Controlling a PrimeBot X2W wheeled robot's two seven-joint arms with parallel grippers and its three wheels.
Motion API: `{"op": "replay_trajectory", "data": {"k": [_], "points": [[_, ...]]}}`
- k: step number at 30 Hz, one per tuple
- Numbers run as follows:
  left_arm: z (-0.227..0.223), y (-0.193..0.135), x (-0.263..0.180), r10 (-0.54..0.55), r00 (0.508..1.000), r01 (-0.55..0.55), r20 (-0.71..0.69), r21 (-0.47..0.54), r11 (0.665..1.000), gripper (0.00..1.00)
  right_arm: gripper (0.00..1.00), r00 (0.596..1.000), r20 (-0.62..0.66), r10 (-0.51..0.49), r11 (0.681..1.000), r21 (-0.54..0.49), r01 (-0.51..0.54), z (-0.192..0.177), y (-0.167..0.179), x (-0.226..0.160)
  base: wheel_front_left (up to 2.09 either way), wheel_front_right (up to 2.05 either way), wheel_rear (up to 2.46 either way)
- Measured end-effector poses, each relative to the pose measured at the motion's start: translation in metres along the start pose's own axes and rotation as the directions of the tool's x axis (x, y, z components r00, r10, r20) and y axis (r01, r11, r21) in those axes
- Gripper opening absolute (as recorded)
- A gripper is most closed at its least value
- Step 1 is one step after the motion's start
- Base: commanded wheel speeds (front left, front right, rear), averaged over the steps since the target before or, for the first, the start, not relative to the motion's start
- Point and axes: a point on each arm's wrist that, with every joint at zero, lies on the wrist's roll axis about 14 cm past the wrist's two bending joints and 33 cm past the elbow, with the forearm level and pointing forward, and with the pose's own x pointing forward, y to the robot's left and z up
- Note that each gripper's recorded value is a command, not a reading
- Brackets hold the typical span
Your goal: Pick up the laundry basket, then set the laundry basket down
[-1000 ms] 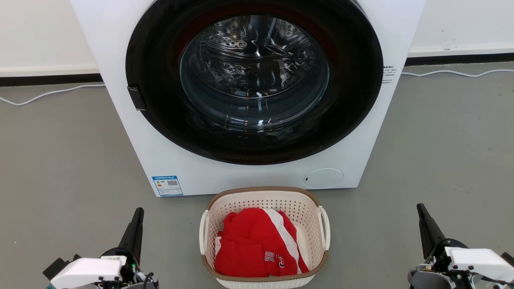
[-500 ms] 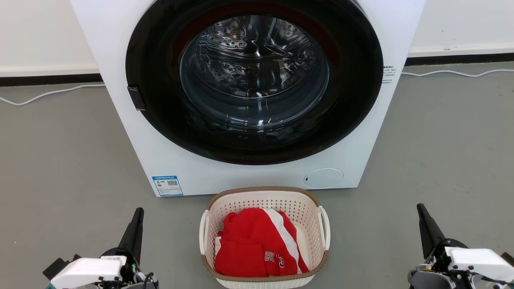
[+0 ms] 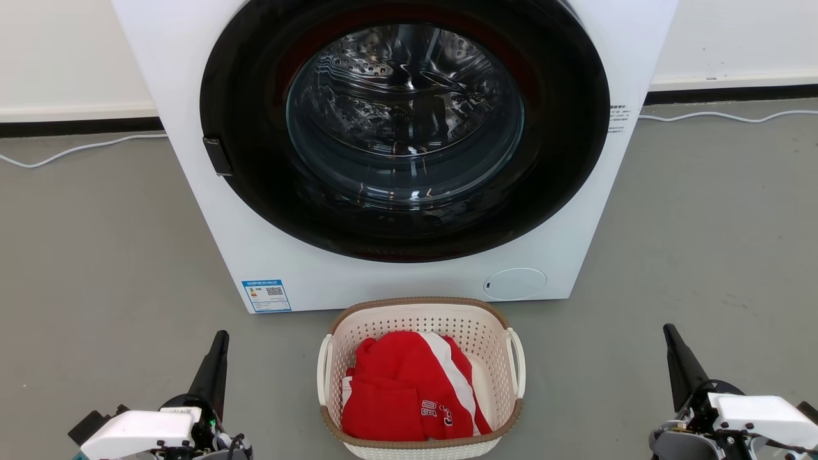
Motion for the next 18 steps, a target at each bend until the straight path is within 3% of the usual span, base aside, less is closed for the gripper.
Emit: {"op": "replay_trajectory", "data": {"k": [18], "points": [[0.0,0.0,0.0,0.0,1.0,0.0,0.0,0.0,1.0,0.0,0.0,1.0,0.0,0.0,1.0,0.0,0.0,0.0,0.0,0.0,0.0,0.0,0.0]]}}
